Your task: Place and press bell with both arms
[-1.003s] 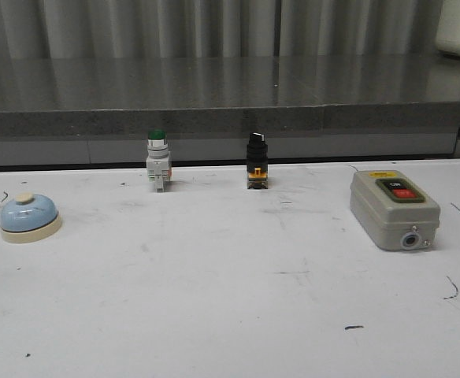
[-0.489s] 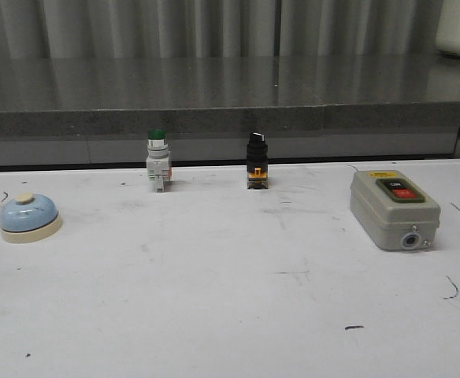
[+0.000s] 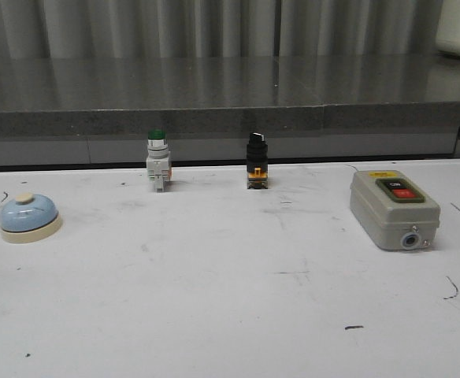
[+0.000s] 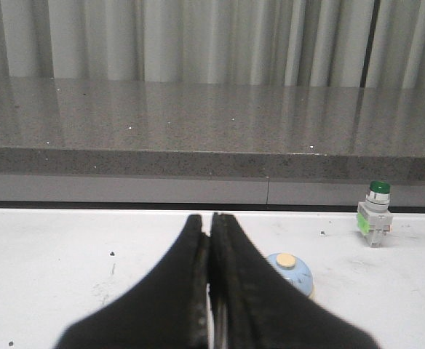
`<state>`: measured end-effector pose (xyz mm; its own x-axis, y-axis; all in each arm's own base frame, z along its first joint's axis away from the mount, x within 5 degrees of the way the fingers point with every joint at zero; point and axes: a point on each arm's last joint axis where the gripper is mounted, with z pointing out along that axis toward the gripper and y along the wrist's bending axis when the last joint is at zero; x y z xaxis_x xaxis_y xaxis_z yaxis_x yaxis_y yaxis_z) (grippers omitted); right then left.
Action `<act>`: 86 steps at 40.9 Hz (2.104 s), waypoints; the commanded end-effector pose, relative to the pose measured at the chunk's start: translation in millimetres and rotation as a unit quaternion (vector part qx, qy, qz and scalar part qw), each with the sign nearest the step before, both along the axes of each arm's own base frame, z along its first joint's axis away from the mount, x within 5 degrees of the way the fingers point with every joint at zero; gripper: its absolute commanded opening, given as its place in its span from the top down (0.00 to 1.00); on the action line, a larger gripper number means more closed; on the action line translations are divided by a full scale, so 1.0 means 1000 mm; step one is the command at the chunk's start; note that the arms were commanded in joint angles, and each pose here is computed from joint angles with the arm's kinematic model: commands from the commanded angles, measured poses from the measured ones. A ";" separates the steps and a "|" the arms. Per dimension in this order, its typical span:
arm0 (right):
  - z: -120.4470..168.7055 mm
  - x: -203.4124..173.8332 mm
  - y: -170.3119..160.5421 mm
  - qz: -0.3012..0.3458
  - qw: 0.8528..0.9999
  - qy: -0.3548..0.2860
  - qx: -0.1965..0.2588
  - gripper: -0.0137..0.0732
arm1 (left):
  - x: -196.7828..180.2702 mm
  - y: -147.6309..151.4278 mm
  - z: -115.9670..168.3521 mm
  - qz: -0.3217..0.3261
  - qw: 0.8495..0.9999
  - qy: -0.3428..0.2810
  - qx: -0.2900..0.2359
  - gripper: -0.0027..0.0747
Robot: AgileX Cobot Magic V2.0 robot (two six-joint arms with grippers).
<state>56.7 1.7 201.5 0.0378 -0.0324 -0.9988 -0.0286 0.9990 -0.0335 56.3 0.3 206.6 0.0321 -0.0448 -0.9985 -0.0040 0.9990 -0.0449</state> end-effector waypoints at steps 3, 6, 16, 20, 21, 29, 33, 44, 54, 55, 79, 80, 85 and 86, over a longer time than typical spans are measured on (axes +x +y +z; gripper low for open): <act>0.011 -0.002 -0.001 -0.003 0.998 -0.057 0.002 0.92 | -0.001 0.000 0.001 0.000 0.999 -0.038 -0.006 0.99; 0.011 -0.003 -0.001 -0.003 0.998 -0.058 0.002 0.92 | -0.001 0.000 0.001 0.000 0.999 -0.038 -0.006 0.99; 0.013 -0.003 -0.001 -0.003 0.998 -0.064 0.003 0.92 | -0.001 0.000 0.001 0.000 0.999 -0.042 -0.006 0.99; 0.017 -0.004 -0.001 -0.003 0.998 -0.063 0.004 0.92 | -0.001 0.000 0.004 0.000 0.998 -0.057 -0.010 0.99; 0.021 -0.004 -0.001 -0.003 0.998 -0.066 0.004 0.92 | -0.001 0.000 0.006 0.000 0.998 -0.064 -0.010 0.99; 0.056 -0.014 0.000 0.001 0.997 -0.073 0.011 0.92 | -0.011 0.001 0.047 -0.002 0.986 -0.167 -0.032 0.99; 0.077 -0.020 0.000 0.004 0.997 -0.070 0.011 0.92 | -0.019 0.000 0.077 -0.004 0.985 -0.171 -0.032 0.99; 0.137 -0.013 0.001 0.008 1.000 -0.021 0.008 0.92 | -0.015 -0.001 0.151 -0.008 0.998 -0.059 -0.030 0.99; 0.138 0.023 0.002 0.009 0.996 0.089 0.005 0.92 | 0.017 -0.001 0.152 -0.007 0.998 0.061 -0.031 0.99; 0.136 0.026 0.003 0.010 0.995 0.101 0.005 0.92 | 0.020 -0.001 0.151 -0.007 0.997 0.069 -0.031 0.99; 0.108 0.077 0.004 0.010 0.974 0.228 -0.004 0.87 | 0.057 -0.001 0.134 -0.005 0.987 0.155 -0.033 0.99; 0.107 0.077 0.004 0.010 0.973 0.229 -0.005 0.84 | 0.057 -0.001 0.134 -0.005 0.987 0.159 -0.033 0.98; 0.107 0.078 0.004 0.010 0.973 0.229 -0.006 0.56 | 0.063 -0.001 0.130 -0.005 0.984 0.175 -0.032 0.77; 0.107 0.078 0.004 0.010 0.974 0.228 -0.006 0.48 | 0.064 -0.001 0.130 -0.005 0.984 0.176 -0.032 0.72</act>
